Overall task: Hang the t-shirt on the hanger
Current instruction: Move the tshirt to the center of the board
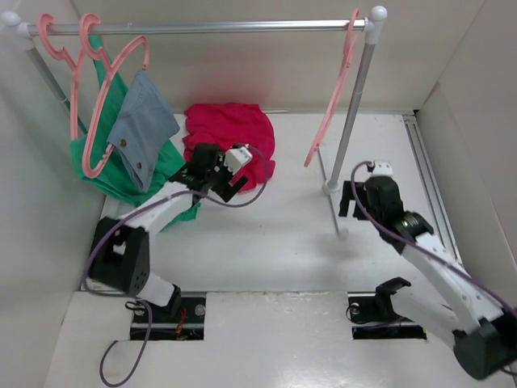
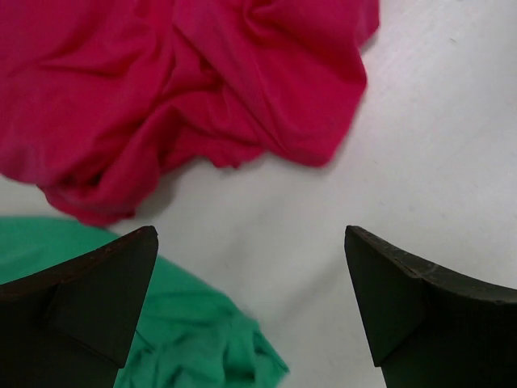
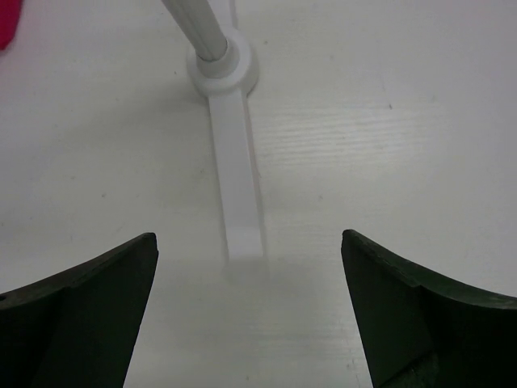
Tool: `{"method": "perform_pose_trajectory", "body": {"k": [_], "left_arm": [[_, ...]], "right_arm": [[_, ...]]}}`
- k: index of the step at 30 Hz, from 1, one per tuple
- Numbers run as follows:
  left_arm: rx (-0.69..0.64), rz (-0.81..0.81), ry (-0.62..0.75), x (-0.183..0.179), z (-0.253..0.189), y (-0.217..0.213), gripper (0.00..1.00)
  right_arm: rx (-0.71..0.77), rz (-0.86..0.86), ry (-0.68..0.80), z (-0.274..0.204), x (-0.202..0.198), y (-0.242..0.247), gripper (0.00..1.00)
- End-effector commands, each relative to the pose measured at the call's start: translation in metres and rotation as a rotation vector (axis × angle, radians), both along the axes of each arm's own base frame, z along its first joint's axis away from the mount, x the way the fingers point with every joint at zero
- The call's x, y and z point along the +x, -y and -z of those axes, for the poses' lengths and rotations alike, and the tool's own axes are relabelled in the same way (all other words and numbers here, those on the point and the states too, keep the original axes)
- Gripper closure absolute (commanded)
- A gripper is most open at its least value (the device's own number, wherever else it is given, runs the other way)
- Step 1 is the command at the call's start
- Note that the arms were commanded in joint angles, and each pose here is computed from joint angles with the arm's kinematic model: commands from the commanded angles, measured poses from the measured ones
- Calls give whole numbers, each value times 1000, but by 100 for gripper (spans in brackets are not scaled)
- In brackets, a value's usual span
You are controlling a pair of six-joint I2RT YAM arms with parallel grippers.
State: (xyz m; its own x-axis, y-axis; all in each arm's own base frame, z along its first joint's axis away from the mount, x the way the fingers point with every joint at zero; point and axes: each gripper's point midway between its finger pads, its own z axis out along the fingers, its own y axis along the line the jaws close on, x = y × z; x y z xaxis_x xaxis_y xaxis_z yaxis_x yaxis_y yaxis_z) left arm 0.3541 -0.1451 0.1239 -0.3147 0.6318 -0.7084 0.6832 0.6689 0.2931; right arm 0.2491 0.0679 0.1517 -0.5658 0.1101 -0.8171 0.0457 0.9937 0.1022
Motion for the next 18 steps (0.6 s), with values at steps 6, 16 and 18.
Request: {"method": "perform_pose_trajectory", "body": {"k": [6, 16, 18], "left_arm": [[55, 143, 53, 102, 4, 58, 0], [252, 245, -199, 84, 101, 69, 56], [214, 296, -234, 69, 101, 74, 80]], "right_arm": [[-29, -171, 31, -10, 93, -8, 0], [-93, -236, 50, -20, 107, -12, 0], [-97, -267, 42, -18, 103, -19, 0]]}}
